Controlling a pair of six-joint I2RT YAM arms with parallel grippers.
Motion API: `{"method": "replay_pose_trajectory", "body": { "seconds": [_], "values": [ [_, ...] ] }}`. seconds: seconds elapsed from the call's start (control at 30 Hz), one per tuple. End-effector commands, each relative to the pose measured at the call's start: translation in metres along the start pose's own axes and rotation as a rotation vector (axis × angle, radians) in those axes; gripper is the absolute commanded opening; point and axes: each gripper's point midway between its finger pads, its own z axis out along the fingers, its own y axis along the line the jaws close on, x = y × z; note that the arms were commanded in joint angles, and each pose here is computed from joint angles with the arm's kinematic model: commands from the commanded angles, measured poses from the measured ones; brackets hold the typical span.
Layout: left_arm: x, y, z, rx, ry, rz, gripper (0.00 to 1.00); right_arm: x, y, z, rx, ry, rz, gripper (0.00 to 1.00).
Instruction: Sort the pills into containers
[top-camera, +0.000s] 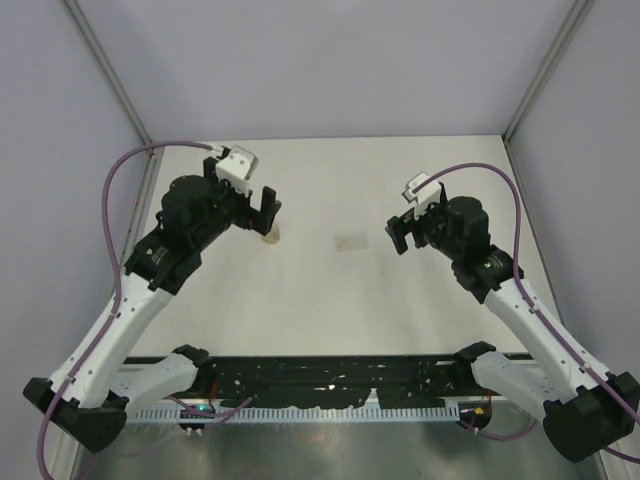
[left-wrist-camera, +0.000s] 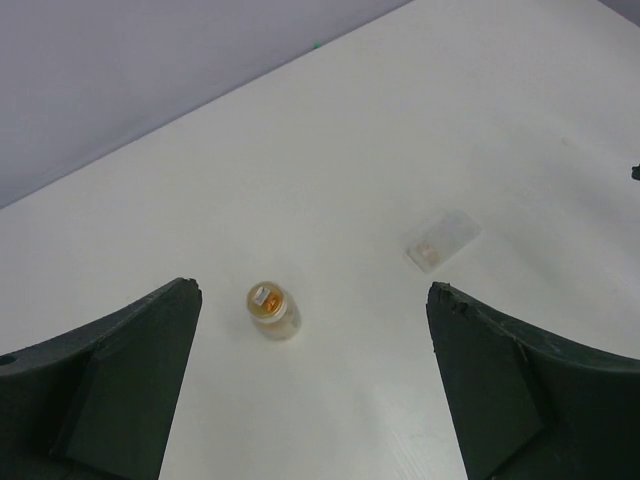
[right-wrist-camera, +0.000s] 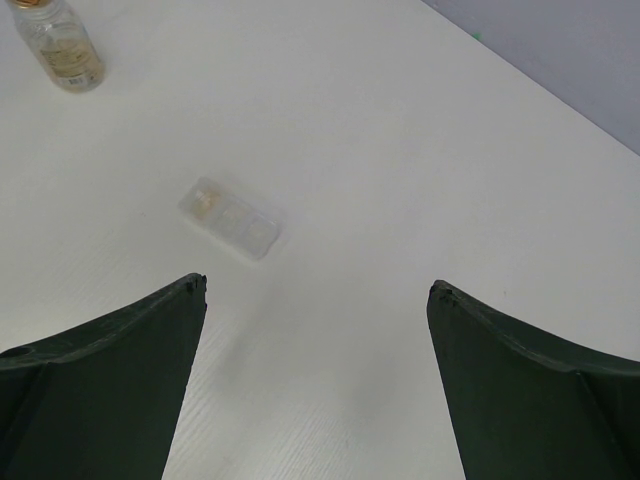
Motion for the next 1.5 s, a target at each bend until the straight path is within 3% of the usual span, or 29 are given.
{"method": "replay_pose_trajectory", "body": {
  "seconds": [0.0, 0.37, 0.9, 1.1, 1.47],
  "values": [
    [0.006, 0.024, -0.022, -0.115, -0.021, 0.024, 1.0, -0.016, -0.002, 0.001, 0.005, -0.051, 0.016, 0.95],
    [0.032, 0.049, -0.057, -0.219, -0.049, -0.009, 1.0, -0.02, -0.007, 0.001, 0.028, -0.04, 0.051, 0.95],
    [0.058, 0.066, -0.042, -0.244, -0.059, -0.114, 1.0, -0.021, -0.02, -0.005, 0.097, -0.015, 0.06, 0.95],
    [0.065, 0.072, -0.039, -0.265, -0.076, -0.142, 1.0, -0.013, -0.042, -0.011, 0.228, 0.016, 0.064, 0.95],
    [0.072, 0.08, -0.027, -0.275, -0.124, -0.16, 0.99, -0.034, -0.057, -0.025, 0.317, -0.049, 0.106, 0.95]
  ]
}}
